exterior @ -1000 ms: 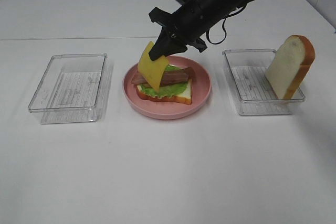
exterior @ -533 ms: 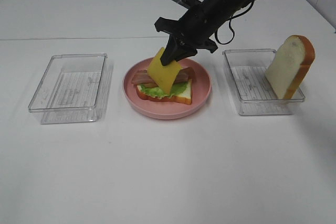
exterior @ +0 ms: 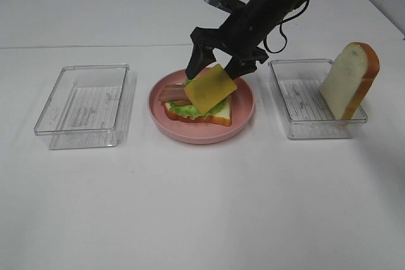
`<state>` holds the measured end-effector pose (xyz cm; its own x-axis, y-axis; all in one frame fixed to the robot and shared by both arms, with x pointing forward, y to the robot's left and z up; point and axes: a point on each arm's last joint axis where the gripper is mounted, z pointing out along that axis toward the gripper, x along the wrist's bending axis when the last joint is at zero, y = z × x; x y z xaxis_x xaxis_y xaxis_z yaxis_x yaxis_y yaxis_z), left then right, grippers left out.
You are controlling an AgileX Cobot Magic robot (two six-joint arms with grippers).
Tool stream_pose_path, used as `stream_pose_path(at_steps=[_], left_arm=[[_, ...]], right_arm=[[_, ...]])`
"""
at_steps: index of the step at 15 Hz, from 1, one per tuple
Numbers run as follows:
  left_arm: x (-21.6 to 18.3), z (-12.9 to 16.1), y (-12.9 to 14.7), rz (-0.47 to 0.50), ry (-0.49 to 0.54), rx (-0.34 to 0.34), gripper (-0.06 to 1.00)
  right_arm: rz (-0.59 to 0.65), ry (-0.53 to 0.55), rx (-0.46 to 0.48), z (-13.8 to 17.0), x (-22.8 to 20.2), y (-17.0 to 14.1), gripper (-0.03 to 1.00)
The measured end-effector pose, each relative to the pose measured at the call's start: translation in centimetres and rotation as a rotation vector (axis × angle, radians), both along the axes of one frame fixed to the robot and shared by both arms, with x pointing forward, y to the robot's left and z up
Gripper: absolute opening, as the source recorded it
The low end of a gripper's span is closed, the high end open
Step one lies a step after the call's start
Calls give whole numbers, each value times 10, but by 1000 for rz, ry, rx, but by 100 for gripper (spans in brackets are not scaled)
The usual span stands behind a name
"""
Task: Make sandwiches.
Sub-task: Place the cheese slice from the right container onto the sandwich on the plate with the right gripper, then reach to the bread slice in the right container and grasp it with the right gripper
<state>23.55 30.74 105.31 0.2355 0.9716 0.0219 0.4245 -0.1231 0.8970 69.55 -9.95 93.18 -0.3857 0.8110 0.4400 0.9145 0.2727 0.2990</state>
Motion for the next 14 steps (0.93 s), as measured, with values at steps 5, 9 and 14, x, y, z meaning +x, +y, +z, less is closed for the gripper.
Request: stream_pose_path(at_steps=[5, 9, 14], left_arm=[[0, 0, 0, 0, 0, 0, 57], [0, 0, 0, 0, 0, 0, 57], [0, 0, 0, 0, 0, 0, 57]], right_arm=[[-5, -75, -118, 19, 0, -11, 77], [-33, -138, -220, 39, 0, -22, 77], [-115, -280, -388, 92, -6, -45, 77]])
